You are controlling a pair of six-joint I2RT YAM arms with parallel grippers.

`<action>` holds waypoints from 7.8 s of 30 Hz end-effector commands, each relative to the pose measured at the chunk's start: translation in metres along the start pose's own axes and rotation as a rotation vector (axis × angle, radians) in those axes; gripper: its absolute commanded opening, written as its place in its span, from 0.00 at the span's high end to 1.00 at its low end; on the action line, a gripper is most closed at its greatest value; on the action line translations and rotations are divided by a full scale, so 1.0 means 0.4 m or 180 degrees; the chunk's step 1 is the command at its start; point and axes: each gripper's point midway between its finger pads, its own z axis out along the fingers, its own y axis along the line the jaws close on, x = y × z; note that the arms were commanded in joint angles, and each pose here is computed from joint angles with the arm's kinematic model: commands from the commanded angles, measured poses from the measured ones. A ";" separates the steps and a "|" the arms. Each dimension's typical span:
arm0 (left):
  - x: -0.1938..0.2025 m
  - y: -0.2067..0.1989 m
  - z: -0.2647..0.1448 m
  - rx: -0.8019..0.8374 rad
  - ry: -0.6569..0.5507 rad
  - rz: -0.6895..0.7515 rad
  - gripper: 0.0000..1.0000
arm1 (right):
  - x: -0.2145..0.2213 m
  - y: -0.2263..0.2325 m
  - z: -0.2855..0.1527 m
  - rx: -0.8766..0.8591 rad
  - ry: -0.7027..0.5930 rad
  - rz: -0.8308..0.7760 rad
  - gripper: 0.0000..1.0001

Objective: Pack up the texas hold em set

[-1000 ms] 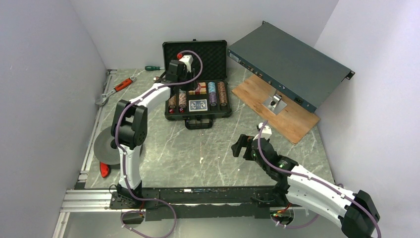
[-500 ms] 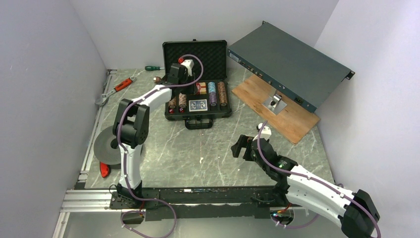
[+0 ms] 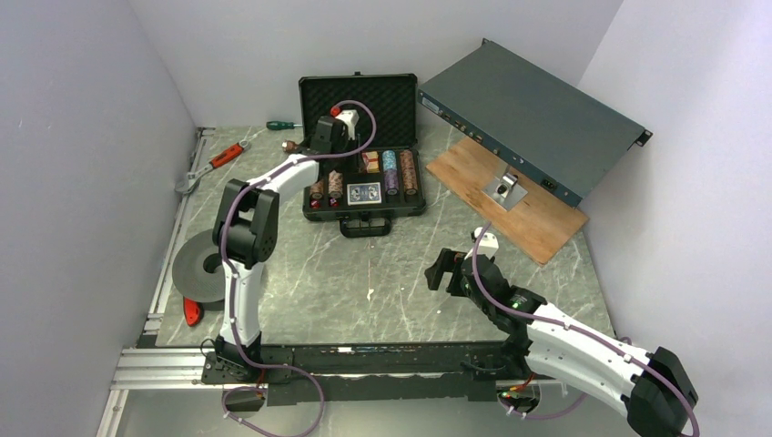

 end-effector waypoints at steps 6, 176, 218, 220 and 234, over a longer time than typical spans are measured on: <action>-0.032 -0.049 0.030 0.0106 -0.0068 0.0133 0.63 | -0.018 0.016 0.004 -0.0075 -0.0099 0.0076 0.01; 0.216 0.072 -0.878 -0.0703 -0.1033 0.0574 0.24 | -0.062 0.055 0.456 0.1229 0.0543 0.0595 1.00; 0.163 0.053 -0.876 -0.0669 -0.0979 0.0619 0.24 | 0.054 -0.146 0.032 0.1465 0.0280 0.0576 0.81; 0.138 0.044 -0.878 -0.0645 -0.1059 0.0618 0.23 | 0.049 -0.145 0.033 0.1485 0.0269 0.0552 0.74; -0.119 -0.019 -0.867 -0.0711 -0.1172 0.0479 0.22 | -0.049 -0.078 -0.004 0.1088 0.0058 0.0362 0.27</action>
